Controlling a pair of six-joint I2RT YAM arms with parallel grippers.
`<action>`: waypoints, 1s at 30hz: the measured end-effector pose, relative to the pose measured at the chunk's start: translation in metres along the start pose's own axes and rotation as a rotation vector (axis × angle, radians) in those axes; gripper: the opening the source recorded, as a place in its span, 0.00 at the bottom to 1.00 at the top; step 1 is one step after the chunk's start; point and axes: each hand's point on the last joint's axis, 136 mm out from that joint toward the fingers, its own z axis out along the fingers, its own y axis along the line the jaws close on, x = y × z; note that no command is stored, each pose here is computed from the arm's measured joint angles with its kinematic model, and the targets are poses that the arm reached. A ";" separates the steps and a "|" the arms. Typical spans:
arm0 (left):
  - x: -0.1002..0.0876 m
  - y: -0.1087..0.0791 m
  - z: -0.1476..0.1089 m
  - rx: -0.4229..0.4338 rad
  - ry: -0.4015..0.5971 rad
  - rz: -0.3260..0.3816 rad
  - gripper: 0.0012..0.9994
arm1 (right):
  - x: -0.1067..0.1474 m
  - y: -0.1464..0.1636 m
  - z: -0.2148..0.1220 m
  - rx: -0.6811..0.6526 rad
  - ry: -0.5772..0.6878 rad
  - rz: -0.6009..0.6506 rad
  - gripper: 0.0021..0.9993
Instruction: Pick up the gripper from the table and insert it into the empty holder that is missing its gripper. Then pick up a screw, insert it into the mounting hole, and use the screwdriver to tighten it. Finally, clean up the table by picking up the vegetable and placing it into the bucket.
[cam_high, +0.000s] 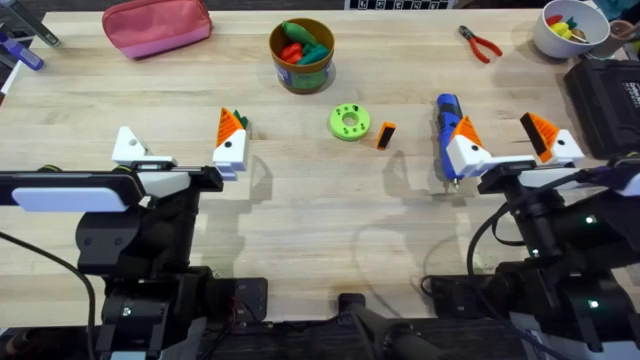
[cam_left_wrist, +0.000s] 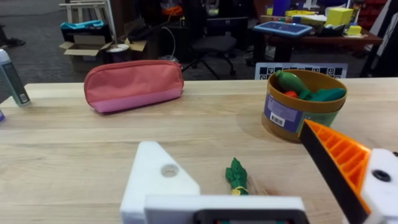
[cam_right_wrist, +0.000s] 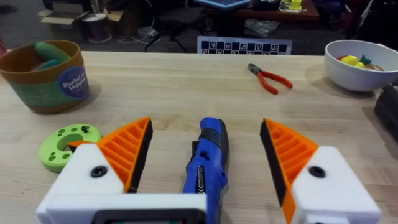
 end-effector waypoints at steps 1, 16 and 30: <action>0.000 0.000 0.000 0.000 0.000 0.000 0.99 | 0.000 0.000 0.000 0.000 0.000 0.000 0.99; -0.033 -0.001 -0.006 0.004 -0.059 0.004 0.99 | -0.050 0.001 -0.006 -0.003 -0.174 -0.005 0.99; -0.109 0.008 -0.013 -0.046 0.235 0.022 0.99 | -0.108 0.001 -0.019 -0.003 0.070 -0.007 0.99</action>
